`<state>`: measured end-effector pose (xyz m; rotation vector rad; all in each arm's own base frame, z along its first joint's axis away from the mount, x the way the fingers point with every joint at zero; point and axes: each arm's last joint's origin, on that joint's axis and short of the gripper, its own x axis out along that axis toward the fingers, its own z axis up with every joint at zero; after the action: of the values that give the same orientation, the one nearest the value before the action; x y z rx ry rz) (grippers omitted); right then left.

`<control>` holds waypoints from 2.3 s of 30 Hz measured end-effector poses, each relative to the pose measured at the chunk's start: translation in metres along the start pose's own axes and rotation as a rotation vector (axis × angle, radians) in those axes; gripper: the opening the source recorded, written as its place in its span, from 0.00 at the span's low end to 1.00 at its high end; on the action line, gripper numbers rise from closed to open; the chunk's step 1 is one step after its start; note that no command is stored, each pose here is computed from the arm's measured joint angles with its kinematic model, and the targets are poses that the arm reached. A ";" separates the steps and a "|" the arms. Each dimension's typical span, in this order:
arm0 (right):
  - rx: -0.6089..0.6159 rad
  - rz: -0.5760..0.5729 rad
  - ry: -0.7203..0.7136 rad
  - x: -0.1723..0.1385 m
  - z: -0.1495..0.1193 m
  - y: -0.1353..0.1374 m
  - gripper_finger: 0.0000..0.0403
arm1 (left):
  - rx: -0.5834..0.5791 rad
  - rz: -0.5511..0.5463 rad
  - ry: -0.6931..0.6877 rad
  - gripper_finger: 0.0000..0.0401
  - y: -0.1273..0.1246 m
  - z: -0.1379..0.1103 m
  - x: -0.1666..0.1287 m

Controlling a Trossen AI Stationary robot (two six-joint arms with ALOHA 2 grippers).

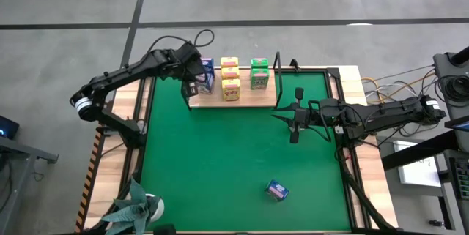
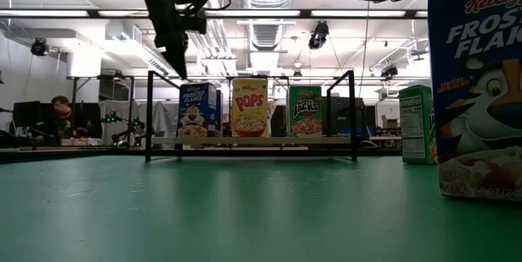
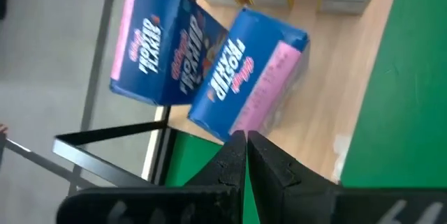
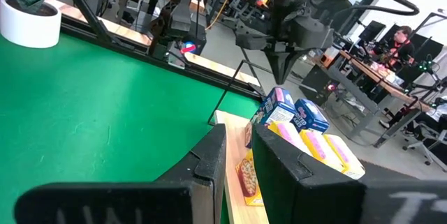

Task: Stack cereal on shelf
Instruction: Put the top blue cereal box on the shelf aligned with the other blue cereal box

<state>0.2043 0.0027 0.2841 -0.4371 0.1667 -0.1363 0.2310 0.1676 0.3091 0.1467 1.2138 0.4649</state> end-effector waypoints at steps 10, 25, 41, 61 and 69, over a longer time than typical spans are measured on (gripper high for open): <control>-0.002 0.000 0.000 0.000 0.000 0.000 0.15 | 0.009 0.096 0.046 0.00 0.003 -0.002 0.000; -0.002 0.000 0.000 0.000 0.000 0.000 0.15 | 0.001 0.096 0.046 0.00 0.001 -0.004 0.006; -0.006 -0.001 0.000 0.000 0.000 0.000 0.15 | -0.028 0.094 0.040 0.00 0.001 -0.004 0.008; -0.008 0.000 0.000 0.000 0.000 0.000 0.15 | -0.062 0.004 -0.005 0.00 -0.002 -0.002 0.008; -0.008 -0.001 0.000 0.000 0.000 0.000 0.15 | -0.072 0.001 -0.007 0.00 -0.003 -0.001 0.008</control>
<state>0.2043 0.0026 0.2842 -0.4455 0.1672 -0.1363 0.2325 0.1680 0.3008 0.0876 1.1881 0.5079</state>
